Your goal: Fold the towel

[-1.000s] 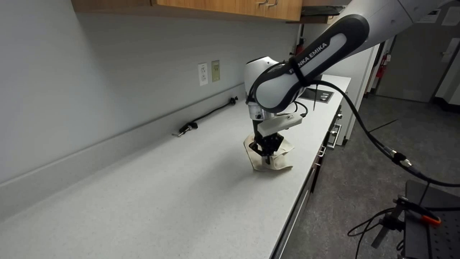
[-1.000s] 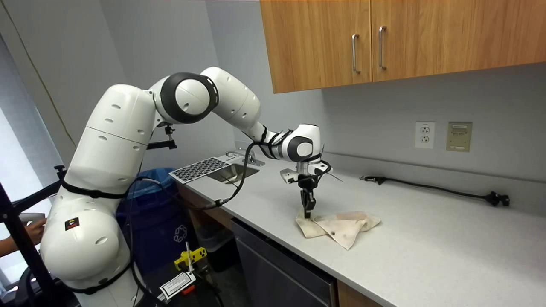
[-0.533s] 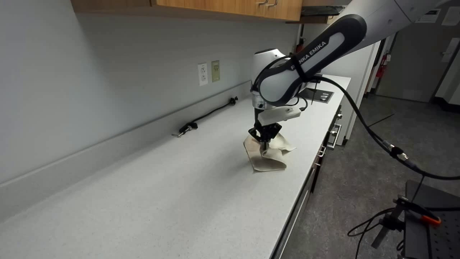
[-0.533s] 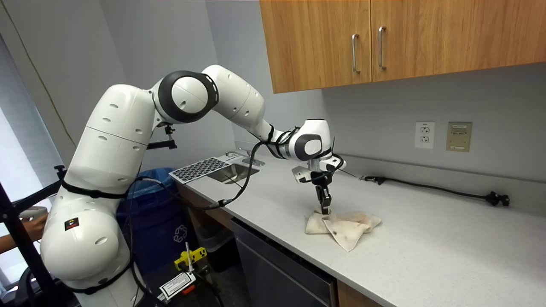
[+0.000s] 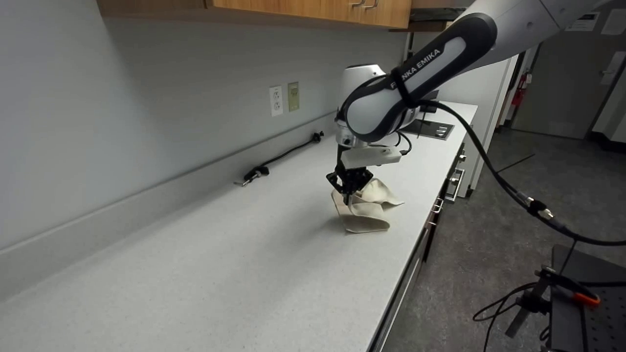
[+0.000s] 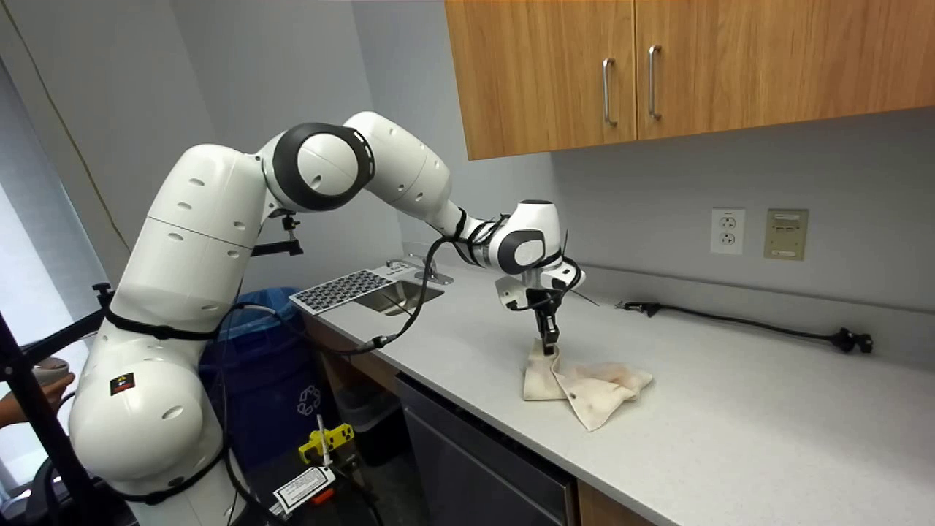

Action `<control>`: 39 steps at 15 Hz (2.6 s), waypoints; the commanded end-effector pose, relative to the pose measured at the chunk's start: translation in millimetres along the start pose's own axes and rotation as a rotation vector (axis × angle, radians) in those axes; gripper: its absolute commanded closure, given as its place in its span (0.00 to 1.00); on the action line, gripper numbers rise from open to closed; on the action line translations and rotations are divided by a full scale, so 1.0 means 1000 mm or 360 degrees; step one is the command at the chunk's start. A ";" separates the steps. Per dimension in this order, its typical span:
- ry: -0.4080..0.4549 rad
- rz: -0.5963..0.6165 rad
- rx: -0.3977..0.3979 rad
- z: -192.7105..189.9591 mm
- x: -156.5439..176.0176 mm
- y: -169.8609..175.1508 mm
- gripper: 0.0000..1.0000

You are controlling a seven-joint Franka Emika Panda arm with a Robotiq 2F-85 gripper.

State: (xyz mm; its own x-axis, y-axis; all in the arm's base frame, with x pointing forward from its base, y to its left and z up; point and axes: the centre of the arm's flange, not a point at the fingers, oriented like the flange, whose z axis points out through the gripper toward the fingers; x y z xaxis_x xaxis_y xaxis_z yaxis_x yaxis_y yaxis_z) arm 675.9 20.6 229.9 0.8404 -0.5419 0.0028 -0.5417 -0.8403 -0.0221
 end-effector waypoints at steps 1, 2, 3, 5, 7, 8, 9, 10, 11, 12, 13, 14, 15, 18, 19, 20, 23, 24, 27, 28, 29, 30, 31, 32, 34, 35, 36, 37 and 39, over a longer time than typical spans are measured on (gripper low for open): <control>-0.0084 -0.0003 0.0092 0.004 -0.008 -0.005 1.00; -0.0102 -0.0002 0.0096 0.006 -0.010 -0.006 1.00; -0.0116 0.0006 0.0094 0.009 -0.012 -0.006 0.84; -0.0128 0.0015 0.0079 0.011 -0.013 -0.003 0.66; -0.0136 0.0021 0.0075 0.011 -0.014 0.001 0.49; -0.0145 0.0024 0.0078 0.010 -0.016 0.002 0.43; -0.0156 0.0030 0.0082 0.009 -0.017 0.003 0.36; -0.0175 0.0035 0.0089 0.006 -0.020 0.003 0.27; -0.0187 0.0037 0.0092 0.004 -0.022 0.003 0.21; -0.0191 0.0037 0.0094 0.001 -0.025 0.003 0.12; -0.0196 0.0044 0.0096 -0.002 -0.026 0.004 0.05; -0.0204 0.0050 0.0099 -0.005 -0.029 0.006 0.01; -0.0208 0.0059 0.0100 -0.009 -0.032 0.009 0.00; -0.0198 0.0115 0.0121 -0.014 -0.040 0.029 0.00; -0.0203 0.0144 0.0130 -0.014 -0.041 0.037 0.00; -0.0210 0.0184 0.0149 -0.013 -0.042 0.047 0.00; -0.0187 0.0329 0.0230 -0.010 -0.043 0.083 0.00; -0.0168 0.0383 0.0265 -0.008 -0.041 0.094 0.00; -0.0092 0.0568 0.0405 0.002 -0.034 0.131 0.00; -0.0063 0.0623 0.0446 0.006 -0.031 0.142 0.00; -0.0034 0.0682 0.0491 0.010 -0.028 0.154 0.00; -0.0012 0.0738 0.0532 0.014 -0.025 0.164 0.00; 0.0003 0.0788 0.0572 0.018 -0.022 0.172 0.00; 0.0014 0.0824 0.0605 0.021 -0.021 0.178 0.00; 0.0034 0.0877 0.0671 0.025 -0.018 0.185 0.00; 0.0033 0.0900 0.0716 0.025 -0.016 0.186 0.00; 0.0031 0.0911 0.0754 0.025 -0.016 0.184 0.00; 0.0024 0.0912 0.0781 0.025 -0.016 0.181 0.00; 0.0009 0.0904 0.0821 0.026 -0.019 0.172 0.00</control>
State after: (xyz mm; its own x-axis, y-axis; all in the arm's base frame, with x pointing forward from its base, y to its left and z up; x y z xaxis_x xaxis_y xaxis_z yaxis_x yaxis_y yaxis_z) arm 566.4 -121.2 203.3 0.4249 -0.8944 -0.1401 -0.8371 -0.3293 -0.4368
